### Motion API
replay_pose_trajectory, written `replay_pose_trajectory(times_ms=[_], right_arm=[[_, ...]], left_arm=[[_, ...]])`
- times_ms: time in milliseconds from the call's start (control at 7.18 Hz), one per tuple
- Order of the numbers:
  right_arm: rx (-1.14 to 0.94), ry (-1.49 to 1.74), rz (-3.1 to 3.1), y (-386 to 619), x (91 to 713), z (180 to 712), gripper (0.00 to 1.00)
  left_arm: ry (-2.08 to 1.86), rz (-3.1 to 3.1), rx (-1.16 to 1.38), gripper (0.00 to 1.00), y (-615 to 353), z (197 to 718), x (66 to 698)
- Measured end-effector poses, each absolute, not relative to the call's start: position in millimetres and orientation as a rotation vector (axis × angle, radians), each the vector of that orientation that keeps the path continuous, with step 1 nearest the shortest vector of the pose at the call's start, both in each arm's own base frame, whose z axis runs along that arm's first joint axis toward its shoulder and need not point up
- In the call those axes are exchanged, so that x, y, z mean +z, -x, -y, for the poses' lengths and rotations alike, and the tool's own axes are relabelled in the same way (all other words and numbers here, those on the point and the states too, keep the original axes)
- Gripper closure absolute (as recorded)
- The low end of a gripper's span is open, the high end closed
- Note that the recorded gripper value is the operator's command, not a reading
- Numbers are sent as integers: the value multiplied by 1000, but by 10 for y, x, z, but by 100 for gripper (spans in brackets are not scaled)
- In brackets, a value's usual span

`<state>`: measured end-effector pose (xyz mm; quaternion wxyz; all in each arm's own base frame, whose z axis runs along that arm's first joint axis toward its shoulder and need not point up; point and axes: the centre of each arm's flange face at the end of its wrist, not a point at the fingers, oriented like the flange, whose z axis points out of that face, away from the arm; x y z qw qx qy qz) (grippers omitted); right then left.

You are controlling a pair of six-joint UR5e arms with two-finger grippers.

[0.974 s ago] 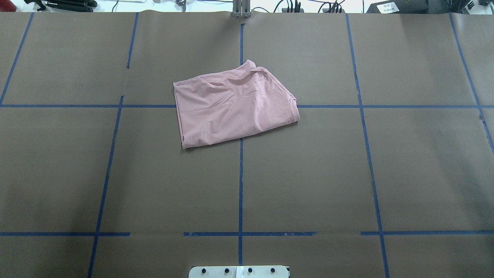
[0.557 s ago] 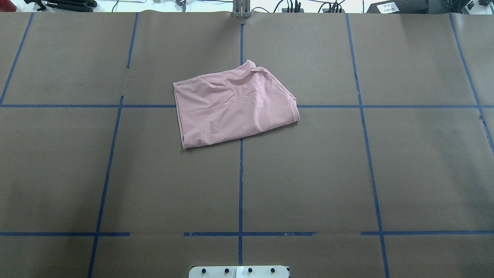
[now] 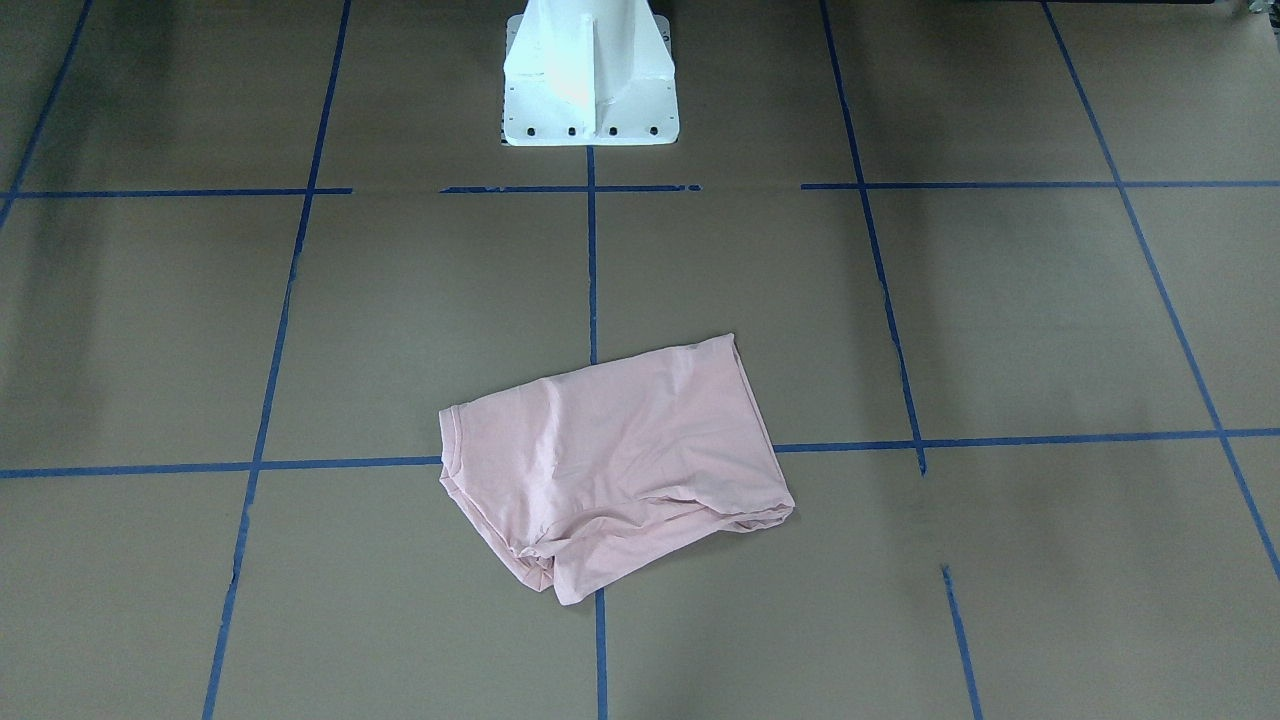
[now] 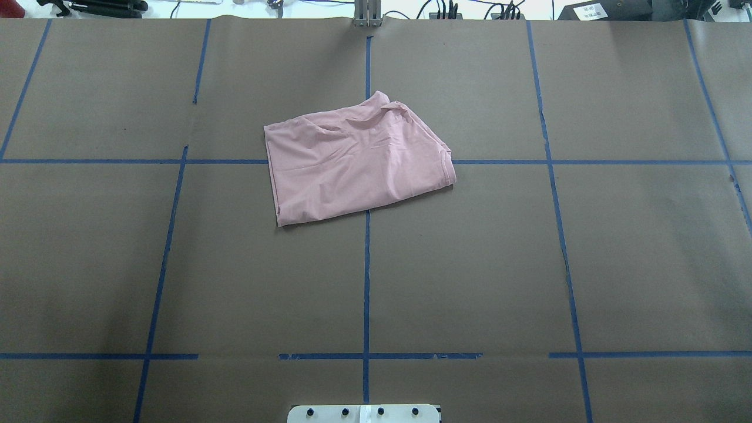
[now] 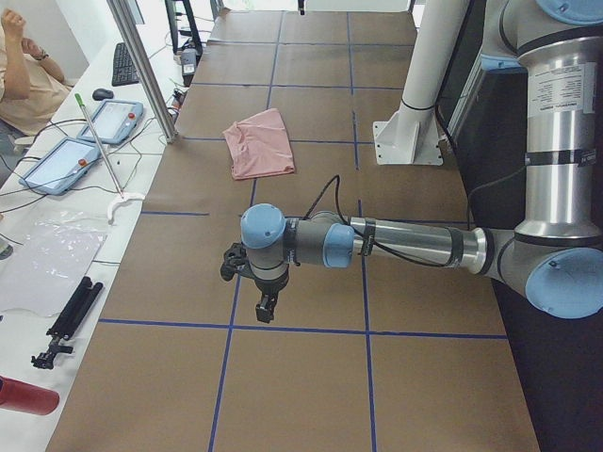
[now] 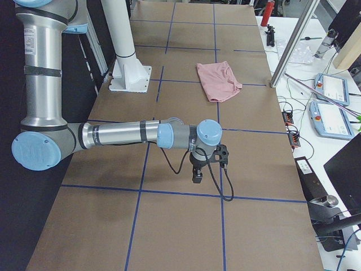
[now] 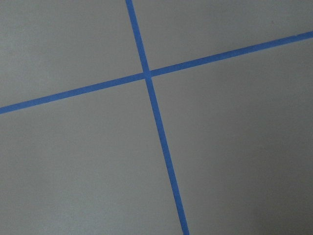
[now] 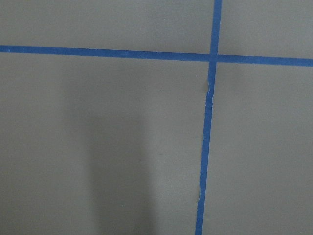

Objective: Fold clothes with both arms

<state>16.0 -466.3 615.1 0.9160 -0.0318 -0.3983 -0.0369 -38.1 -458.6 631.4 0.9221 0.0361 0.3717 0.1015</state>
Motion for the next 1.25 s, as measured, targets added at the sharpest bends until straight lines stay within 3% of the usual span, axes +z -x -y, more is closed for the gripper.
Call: replay_pose_trajectory(times_ms=[1253], right_arm=[[-85, 27, 824, -129, 5918, 4720, 0]], left_arm=[[-72, -767, 206, 0, 393, 4469, 6335]])
